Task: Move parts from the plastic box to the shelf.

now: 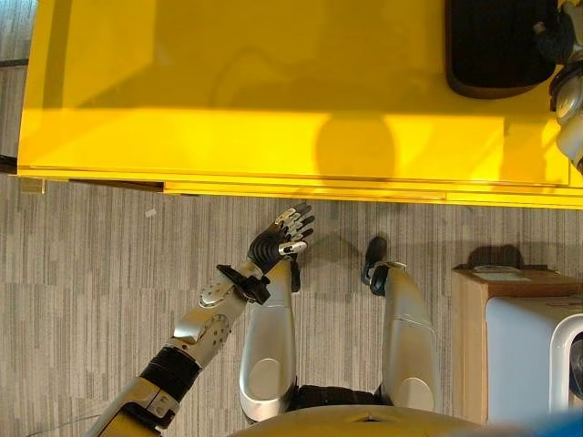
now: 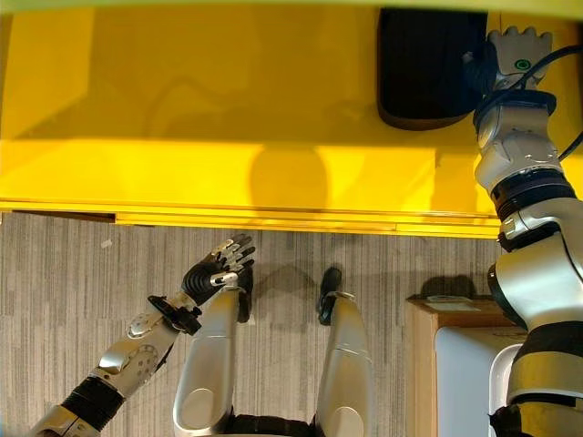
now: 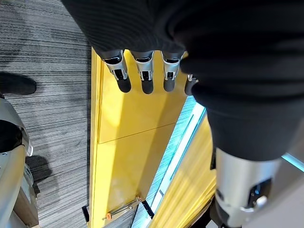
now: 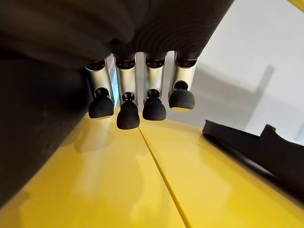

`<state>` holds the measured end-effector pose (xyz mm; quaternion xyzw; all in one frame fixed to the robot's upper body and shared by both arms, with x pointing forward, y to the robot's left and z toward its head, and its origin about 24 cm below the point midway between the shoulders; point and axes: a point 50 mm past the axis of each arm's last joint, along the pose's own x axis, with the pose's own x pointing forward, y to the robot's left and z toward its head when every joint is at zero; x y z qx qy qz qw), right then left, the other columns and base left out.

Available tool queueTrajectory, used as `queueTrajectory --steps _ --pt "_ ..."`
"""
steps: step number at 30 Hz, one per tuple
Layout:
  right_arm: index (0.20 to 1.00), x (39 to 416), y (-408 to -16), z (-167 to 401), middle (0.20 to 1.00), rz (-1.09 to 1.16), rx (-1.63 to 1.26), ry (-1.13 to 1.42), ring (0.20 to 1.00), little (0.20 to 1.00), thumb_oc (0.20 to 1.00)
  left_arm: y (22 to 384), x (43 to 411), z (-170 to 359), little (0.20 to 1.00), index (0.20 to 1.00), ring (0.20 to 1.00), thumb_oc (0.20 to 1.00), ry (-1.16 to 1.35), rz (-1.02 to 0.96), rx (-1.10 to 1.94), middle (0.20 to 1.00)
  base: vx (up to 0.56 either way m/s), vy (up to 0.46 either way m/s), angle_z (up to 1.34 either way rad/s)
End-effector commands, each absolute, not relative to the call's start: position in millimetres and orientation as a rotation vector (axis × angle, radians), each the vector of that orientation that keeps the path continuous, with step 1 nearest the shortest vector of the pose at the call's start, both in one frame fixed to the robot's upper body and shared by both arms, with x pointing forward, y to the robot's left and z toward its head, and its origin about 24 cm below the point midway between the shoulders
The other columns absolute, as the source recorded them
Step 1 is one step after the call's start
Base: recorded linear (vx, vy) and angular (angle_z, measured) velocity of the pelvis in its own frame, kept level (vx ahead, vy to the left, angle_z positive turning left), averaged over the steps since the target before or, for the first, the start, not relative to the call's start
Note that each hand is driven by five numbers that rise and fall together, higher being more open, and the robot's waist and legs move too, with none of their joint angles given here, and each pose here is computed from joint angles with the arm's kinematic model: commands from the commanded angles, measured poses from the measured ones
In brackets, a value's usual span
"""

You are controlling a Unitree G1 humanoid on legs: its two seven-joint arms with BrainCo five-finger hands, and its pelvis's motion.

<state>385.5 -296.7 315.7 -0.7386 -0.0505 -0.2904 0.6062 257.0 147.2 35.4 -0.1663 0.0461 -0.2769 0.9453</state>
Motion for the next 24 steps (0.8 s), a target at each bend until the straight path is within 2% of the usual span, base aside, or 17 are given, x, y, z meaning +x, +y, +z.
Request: queueTrajectory --steps 1,15,24 --pt "0.2 373.2 -318.6 327.2 0.2 -0.732 -1.846 -0.058 0.2 0.2 0.2 147.7 243.5 43.7 1.0 1.0 1.0 1.0 0.027 -0.627 -0.328 1.0 0.0 0.0 0.0" --pt "0.2 377.6 -311.9 315.3 0.2 -0.662 -1.817 -0.073 0.2 0.2 0.2 146.8 243.5 45.1 1.0 1.0 1.0 1.0 0.018 -0.628 -0.335 1.0 0.0 0.0 0.0" --pt "0.2 382.1 -307.1 292.5 0.2 -0.625 -1.701 -0.069 0.2 0.2 0.2 141.3 246.9 47.0 1.0 1.0 1.0 1.0 0.006 -0.624 -0.351 1.0 -0.01 0.015 -0.02"
